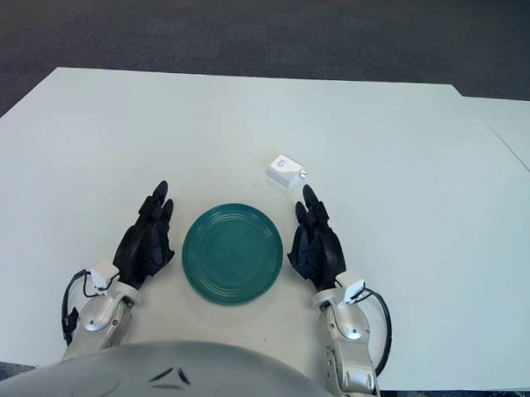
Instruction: Put the charger into the plate.
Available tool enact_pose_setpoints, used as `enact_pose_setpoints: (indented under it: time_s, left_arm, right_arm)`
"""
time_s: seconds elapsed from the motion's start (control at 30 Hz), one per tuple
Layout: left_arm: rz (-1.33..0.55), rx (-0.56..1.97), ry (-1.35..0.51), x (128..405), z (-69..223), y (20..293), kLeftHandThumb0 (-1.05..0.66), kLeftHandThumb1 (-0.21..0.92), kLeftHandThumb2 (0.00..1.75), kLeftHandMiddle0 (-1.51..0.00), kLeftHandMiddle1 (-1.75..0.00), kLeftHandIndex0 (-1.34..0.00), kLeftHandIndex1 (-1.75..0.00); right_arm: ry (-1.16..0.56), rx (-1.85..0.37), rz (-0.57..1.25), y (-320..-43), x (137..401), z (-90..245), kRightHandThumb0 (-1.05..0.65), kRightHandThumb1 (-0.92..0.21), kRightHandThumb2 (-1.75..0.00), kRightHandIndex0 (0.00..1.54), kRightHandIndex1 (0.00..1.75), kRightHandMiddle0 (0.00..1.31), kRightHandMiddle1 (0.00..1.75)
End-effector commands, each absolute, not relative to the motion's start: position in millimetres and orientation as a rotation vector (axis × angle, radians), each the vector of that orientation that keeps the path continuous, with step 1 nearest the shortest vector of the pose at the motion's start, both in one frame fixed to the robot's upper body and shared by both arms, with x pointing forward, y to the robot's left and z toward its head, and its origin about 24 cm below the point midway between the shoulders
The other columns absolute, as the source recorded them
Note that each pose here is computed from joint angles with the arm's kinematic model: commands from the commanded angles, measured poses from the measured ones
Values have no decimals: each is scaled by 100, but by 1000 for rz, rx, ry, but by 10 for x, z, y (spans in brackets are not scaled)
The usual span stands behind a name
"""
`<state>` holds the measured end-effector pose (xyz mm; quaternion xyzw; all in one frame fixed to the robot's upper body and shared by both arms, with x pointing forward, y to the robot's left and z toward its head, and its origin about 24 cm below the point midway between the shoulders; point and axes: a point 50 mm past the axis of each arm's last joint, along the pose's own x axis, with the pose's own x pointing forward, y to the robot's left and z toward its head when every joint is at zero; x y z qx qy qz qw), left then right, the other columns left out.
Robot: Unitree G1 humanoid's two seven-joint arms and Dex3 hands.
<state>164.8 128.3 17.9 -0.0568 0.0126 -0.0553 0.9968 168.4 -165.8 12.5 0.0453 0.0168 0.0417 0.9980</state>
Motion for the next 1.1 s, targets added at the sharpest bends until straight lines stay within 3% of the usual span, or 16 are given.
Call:
enact_pose_setpoints:
  time_s: [0.0, 0.93, 1.07]
  left_arm:
    - [-104, -103, 38, 1676, 164, 1349, -105, 92, 92, 0, 0, 0, 0]
    - [-123, -165, 73, 1686, 213, 1442, -105, 92, 88, 0, 0, 0, 0]
    - [-130, -185, 85, 1683, 230, 1453, -105, 92, 89, 0, 0, 0, 0]
  right_arm:
    - [115, 96, 70, -1706, 1615, 9, -105, -92, -90, 0, 0, 0, 0]
    - [105, 32, 11, -1817, 1687, 92, -105, -92, -89, 0, 0, 0, 0]
    - [61, -33, -42, -2068, 1831, 235, -105, -92, -90, 0, 0, 0, 0]
